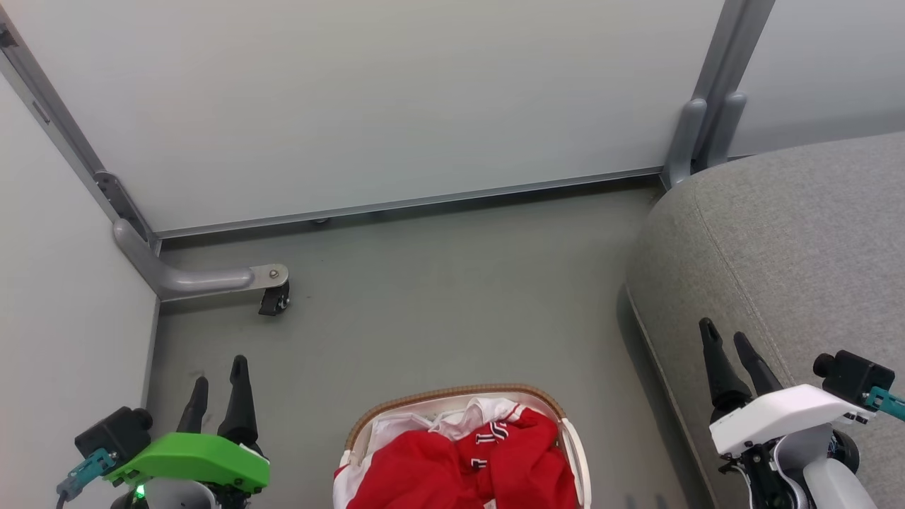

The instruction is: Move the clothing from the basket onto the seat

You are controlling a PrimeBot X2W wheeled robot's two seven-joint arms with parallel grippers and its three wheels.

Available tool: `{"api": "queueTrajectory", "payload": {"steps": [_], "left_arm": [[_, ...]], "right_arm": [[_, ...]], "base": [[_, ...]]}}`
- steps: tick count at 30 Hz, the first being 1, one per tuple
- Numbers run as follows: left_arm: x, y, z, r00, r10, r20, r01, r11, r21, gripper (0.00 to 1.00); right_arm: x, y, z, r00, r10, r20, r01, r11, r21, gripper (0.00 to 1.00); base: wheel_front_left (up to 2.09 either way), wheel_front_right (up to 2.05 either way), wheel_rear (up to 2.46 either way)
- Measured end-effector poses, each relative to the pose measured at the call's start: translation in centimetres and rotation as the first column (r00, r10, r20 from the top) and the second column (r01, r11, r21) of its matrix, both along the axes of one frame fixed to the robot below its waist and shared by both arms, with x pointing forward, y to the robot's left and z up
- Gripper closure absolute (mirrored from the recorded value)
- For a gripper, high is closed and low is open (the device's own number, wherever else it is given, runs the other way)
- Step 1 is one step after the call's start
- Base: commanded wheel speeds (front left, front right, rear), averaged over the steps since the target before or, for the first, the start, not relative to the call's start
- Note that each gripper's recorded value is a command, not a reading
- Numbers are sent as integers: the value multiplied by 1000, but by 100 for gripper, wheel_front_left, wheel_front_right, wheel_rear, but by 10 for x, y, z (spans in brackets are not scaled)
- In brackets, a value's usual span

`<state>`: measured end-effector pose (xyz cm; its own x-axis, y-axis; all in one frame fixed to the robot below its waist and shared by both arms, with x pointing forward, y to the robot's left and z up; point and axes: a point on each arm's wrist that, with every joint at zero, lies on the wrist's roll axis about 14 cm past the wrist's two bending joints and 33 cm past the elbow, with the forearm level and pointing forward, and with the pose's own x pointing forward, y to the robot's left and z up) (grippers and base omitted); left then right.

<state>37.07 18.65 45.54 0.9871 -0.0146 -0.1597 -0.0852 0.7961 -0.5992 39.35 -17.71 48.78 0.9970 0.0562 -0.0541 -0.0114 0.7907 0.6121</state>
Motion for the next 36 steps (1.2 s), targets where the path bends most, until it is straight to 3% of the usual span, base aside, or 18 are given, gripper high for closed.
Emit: {"api": "queueTrajectory", "payload": {"steps": [16,36], "left_arm": [[-1,-12,1,998,-64,25,58,981,187,0],[-3,-31,1,986,-158,44,133,927,350,0]], "right_arm": [[-1,7,-1,999,36,25,-30,979,-202,0],[-6,17,-11,996,90,21,-75,919,-386,0]], "base": [[0,0,0],[0,0,0]]}}
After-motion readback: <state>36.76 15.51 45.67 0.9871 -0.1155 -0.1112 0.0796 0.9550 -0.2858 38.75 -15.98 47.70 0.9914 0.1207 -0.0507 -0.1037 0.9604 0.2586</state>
